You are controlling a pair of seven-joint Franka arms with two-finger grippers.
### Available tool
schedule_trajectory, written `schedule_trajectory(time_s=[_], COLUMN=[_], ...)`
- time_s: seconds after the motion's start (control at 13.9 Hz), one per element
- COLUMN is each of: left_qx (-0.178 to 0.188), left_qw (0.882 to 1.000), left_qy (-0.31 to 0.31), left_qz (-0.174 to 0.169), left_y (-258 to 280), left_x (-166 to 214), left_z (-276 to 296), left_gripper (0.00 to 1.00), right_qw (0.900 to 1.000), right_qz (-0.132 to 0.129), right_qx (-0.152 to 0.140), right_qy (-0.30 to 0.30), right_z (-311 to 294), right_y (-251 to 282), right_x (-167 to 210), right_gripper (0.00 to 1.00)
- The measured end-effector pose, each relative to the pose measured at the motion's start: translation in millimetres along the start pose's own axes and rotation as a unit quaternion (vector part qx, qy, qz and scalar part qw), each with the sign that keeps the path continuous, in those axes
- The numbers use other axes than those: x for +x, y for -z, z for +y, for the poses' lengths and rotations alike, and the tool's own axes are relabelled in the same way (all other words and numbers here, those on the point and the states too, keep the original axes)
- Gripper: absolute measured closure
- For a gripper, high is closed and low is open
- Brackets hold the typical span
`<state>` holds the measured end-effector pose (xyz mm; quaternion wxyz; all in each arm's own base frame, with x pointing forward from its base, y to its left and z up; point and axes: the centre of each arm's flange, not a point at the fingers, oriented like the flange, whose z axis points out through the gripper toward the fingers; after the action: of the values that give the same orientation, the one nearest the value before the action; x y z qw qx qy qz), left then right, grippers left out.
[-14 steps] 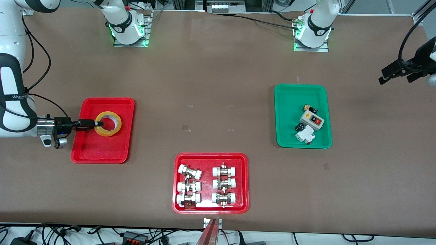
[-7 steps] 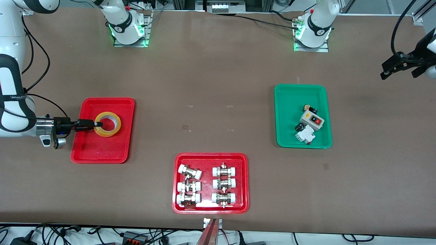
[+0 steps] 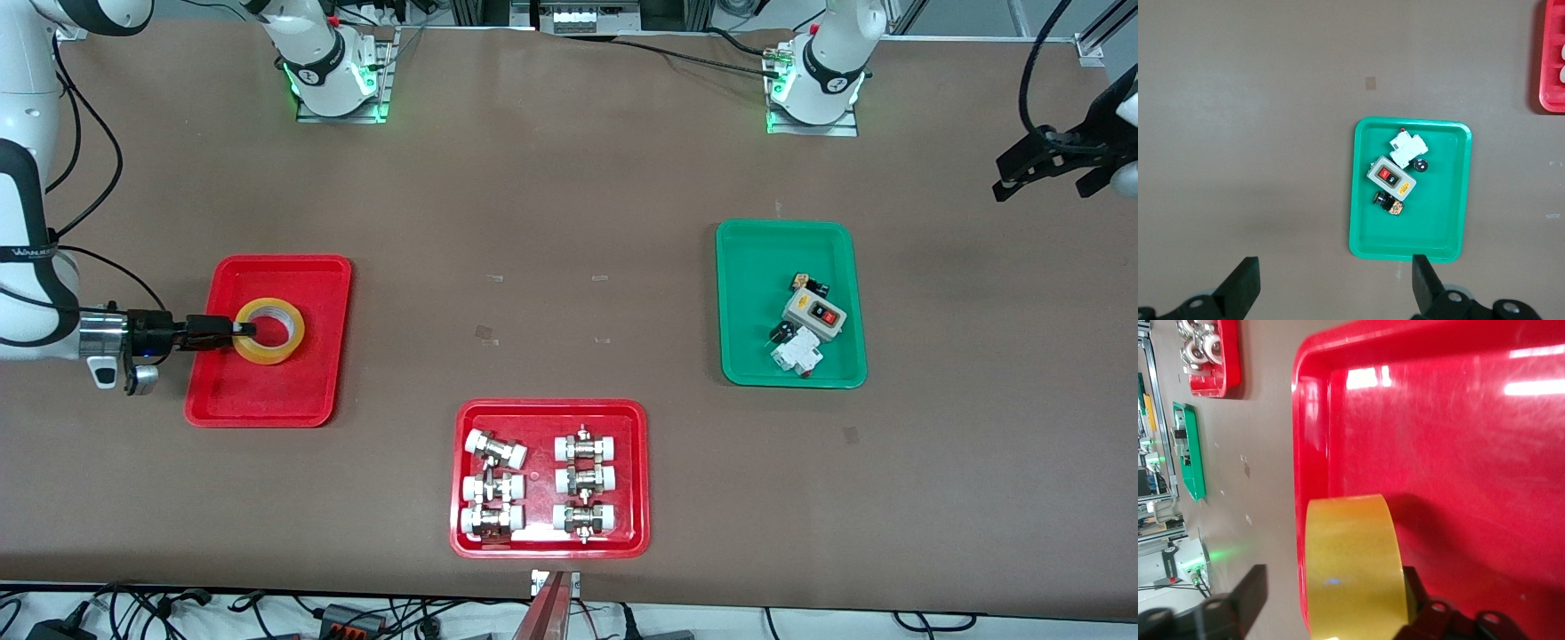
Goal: Left arm passes tape to right arm into tray
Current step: 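Lower the tape into the empty red tray with the right gripper, then open the right gripper and withdraw it from the tape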
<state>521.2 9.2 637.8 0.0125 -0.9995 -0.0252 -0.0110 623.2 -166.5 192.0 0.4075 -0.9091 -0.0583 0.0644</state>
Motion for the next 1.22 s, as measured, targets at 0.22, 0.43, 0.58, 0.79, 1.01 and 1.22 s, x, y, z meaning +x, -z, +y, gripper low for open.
schedule_trajectory(time_s=[0.22,0.43,0.58,0.79,1.01,1.22], left_qx=[0.000,0.000,0.000,0.000,0.000,-0.001], left_qw=[1.000,1.000,1.000,1.000,1.000,1.000], left_qy=[0.000,0.001,0.001,0.001,0.002,0.002], left_qz=[-0.001,-0.001,-0.002,-0.002,0.002,-0.008], left_y=[-1,0,-1,-1,4,11], left_x=[1,0,1,1,3,10], left_z=[0,-1,-1,-1,-2,-3], left_gripper=[0.00,0.00,0.00,0.00,0.00,0.00], right_qw=[1.000,0.998,0.995,0.988,0.974,0.961], right_qz=[0.001,-0.002,-0.012,-0.024,-0.033,-0.016], right_qx=[-0.014,-0.065,-0.096,-0.135,-0.196,-0.256], right_qy=[0.009,0.025,0.039,0.073,0.114,0.105], right_z=[-2,3,2,-25,-89,-152], right_y=[8,15,19,26,45,73], right_x=[4,8,11,25,45,64], right_gripper=[0.00,0.00,0.00,0.00,0.00,0.00])
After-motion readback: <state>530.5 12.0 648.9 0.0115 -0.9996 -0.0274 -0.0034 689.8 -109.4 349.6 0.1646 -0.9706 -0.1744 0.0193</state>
